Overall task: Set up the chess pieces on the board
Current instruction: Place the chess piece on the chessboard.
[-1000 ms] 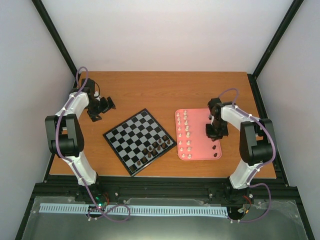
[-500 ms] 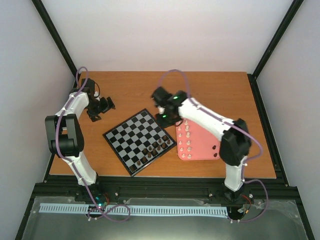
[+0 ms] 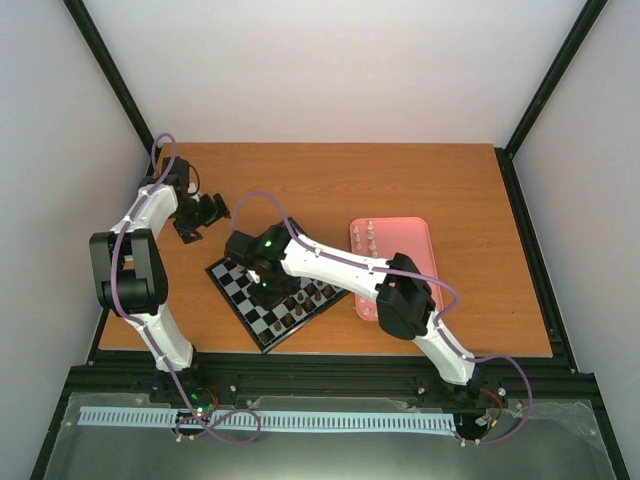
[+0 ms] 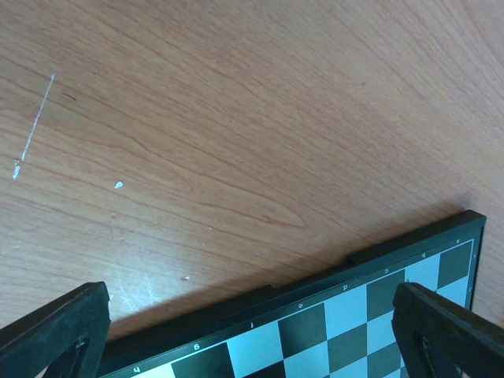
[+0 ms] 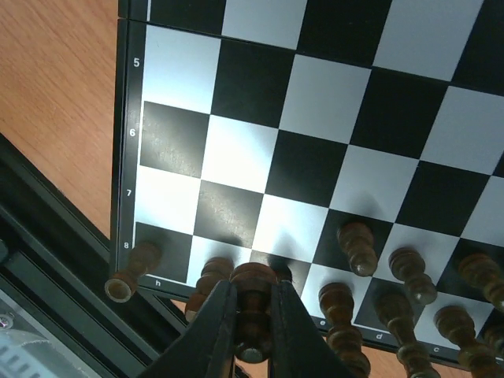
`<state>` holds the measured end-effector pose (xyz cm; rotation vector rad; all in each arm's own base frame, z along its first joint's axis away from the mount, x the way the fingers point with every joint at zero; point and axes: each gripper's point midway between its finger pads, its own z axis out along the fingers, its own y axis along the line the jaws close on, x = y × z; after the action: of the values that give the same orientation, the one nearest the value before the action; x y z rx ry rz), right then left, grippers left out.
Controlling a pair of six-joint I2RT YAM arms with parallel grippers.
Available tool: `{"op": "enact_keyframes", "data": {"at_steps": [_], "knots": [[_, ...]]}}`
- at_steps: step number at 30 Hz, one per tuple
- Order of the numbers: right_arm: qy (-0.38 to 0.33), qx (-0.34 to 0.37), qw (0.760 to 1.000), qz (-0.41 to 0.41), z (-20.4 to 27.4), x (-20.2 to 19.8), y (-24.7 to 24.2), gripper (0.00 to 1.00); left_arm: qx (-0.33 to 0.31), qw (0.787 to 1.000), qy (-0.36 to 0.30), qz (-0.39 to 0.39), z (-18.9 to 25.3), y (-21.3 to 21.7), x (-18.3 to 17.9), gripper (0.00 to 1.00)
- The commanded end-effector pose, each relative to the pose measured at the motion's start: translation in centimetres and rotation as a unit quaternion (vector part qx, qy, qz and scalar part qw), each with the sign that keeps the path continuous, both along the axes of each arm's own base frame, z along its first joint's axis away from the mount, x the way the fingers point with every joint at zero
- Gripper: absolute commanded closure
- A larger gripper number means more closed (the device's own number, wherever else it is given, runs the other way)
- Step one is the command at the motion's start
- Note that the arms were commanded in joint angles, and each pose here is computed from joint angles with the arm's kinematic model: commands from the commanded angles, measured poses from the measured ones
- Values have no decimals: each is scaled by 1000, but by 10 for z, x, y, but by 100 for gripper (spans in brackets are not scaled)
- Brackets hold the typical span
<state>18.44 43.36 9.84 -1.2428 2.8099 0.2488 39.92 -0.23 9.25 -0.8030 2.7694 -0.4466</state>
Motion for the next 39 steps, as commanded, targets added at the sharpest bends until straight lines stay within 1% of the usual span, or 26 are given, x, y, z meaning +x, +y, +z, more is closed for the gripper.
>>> {"op": "enact_keyframes", "data": {"at_steps": [1, 9, 14, 23, 39], "knots": [[20, -21, 1000, 7, -5, -9, -2, 97, -1, 1000, -31, -4, 21, -2, 4, 0], [32, -43, 999, 6, -24, -10, -4, 96, -5, 999, -37, -2, 26, -3, 8, 0], [42, -45, 998, 15, -32, -12, -3, 96, -2, 999, -38, -2, 27, -2, 7, 0], [47, -46, 998, 14, -42, -4, -4, 95, -1, 999, -39, -2, 27, -1, 9, 0], [52, -46, 997, 16, -52, 3, -3, 92, -5, 999, -35, -3, 24, -2, 12, 0]]}}
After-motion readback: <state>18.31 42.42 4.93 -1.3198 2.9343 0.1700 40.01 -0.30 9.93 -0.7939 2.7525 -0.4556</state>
